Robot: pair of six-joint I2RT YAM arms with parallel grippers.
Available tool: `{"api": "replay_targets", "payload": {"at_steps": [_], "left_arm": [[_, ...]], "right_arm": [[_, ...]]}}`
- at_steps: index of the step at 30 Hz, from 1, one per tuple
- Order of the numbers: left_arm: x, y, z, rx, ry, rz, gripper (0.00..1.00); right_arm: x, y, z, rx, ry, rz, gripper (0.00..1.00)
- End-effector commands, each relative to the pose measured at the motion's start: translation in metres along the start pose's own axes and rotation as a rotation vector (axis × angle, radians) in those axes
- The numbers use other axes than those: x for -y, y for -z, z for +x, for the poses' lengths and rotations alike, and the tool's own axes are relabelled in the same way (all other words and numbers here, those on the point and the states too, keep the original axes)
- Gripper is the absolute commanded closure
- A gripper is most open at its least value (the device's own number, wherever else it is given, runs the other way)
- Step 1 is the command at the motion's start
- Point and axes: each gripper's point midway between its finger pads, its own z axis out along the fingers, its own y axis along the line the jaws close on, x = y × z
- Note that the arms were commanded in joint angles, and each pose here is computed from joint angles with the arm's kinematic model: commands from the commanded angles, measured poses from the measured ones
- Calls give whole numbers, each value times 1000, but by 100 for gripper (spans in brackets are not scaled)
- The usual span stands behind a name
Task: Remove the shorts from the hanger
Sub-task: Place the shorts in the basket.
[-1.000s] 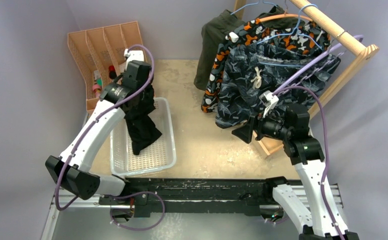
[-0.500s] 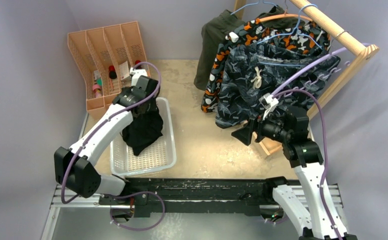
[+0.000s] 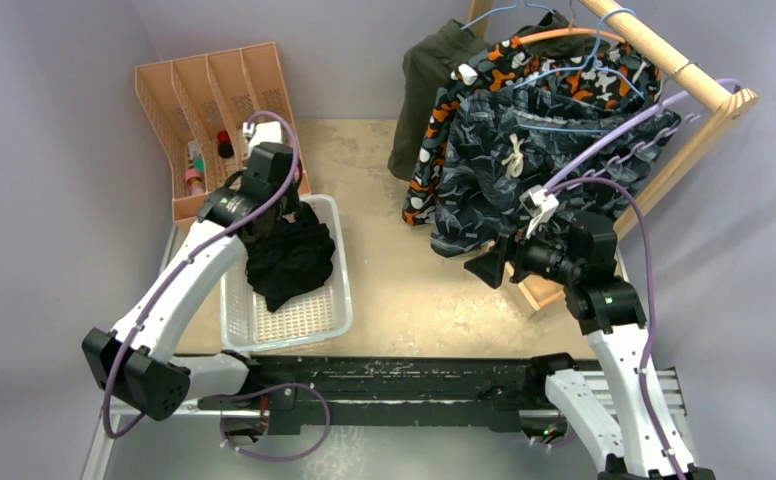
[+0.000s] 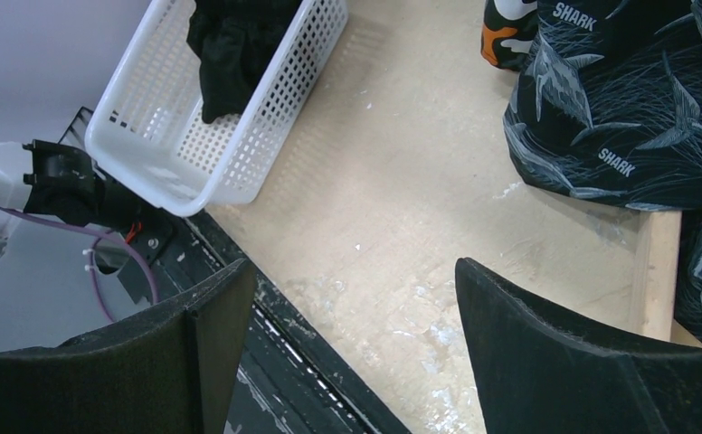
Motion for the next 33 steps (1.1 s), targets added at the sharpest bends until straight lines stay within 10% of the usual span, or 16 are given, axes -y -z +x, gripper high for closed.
{"api": "replay_targets", "payload": {"at_steps": [1, 7, 17, 27, 33], "left_arm": [[22, -30, 60, -193, -22, 69, 76], [12, -53, 122, -316, -62, 26, 88], [-26, -131, 118, -285, -34, -211, 88], [2, -87, 80, -210, 61, 8, 76], [6, -68, 65, -178, 90, 65, 74]], "right_arm": [[-4, 3, -11, 37, 24, 0, 18], [-7, 6, -14, 51, 32, -4, 19], [-59, 33, -52, 139, 113, -164, 17], [5, 49, -29, 90, -90, 275, 12], [-44, 38, -7, 55, -61, -59, 17]]}}
